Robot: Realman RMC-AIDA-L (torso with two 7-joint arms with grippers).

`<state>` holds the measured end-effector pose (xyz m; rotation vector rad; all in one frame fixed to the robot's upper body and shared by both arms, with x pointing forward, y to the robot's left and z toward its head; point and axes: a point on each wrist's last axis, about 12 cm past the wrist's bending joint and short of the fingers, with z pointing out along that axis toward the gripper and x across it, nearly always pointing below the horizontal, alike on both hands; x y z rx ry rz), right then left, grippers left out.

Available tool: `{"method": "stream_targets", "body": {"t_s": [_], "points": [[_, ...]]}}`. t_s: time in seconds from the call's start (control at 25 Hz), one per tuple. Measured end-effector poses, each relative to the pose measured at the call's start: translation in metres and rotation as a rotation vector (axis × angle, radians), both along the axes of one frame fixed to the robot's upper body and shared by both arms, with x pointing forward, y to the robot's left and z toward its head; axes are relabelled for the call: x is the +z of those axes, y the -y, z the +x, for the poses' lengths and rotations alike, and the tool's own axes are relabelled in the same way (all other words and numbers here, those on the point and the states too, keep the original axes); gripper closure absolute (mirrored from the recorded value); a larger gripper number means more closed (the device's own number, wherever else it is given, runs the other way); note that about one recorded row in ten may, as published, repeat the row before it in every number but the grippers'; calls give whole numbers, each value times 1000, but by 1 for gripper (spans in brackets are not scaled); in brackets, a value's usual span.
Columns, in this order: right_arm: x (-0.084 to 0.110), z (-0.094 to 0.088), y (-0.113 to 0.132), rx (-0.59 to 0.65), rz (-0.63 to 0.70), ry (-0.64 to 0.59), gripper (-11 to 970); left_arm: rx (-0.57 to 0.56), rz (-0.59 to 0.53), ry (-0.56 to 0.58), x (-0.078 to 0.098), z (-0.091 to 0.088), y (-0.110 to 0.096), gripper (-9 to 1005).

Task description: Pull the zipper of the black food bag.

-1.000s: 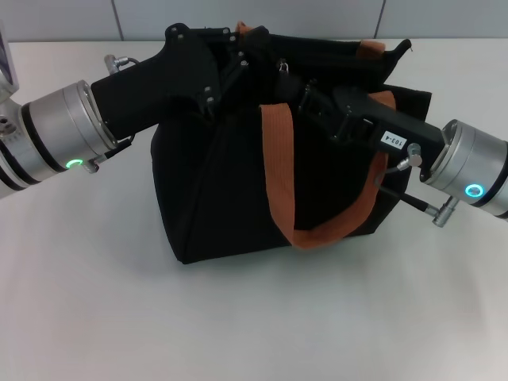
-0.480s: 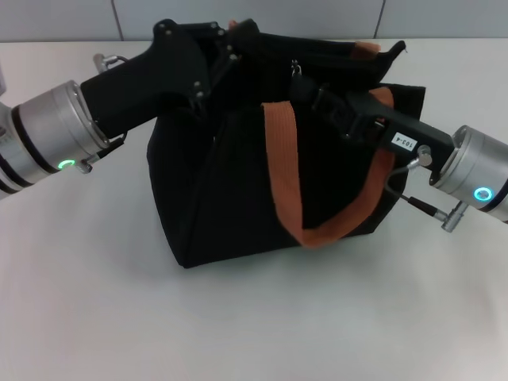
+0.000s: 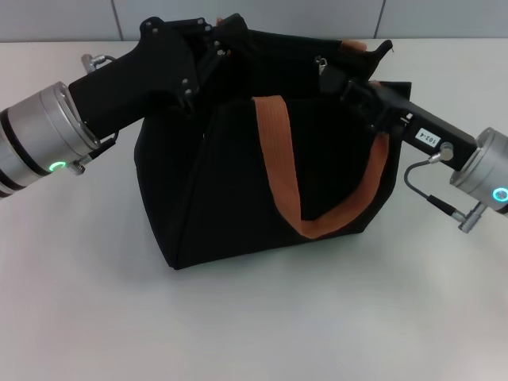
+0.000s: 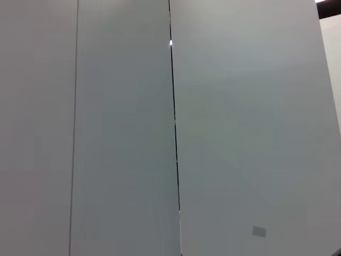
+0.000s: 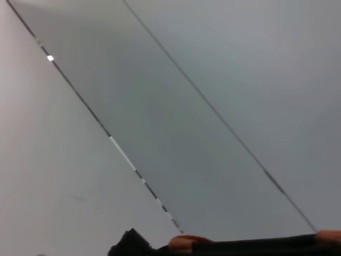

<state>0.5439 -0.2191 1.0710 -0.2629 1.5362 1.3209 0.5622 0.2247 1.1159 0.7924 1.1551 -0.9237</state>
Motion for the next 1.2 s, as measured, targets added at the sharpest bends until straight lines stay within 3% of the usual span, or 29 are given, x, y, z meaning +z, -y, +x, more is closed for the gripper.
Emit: {"method": "stream_targets", "body": {"t_s": [0.64, 0.92, 1.2], "points": [[-7, -4, 25, -153, 49, -41, 962, 17, 1, 14, 2, 3, 0, 876], [-3, -15, 32, -194, 88, 53, 962, 37, 13, 5, 1, 6, 0, 872], [-3, -22, 29, -190, 81, 116, 868, 108, 21, -8, 0, 16, 0, 867]]}}
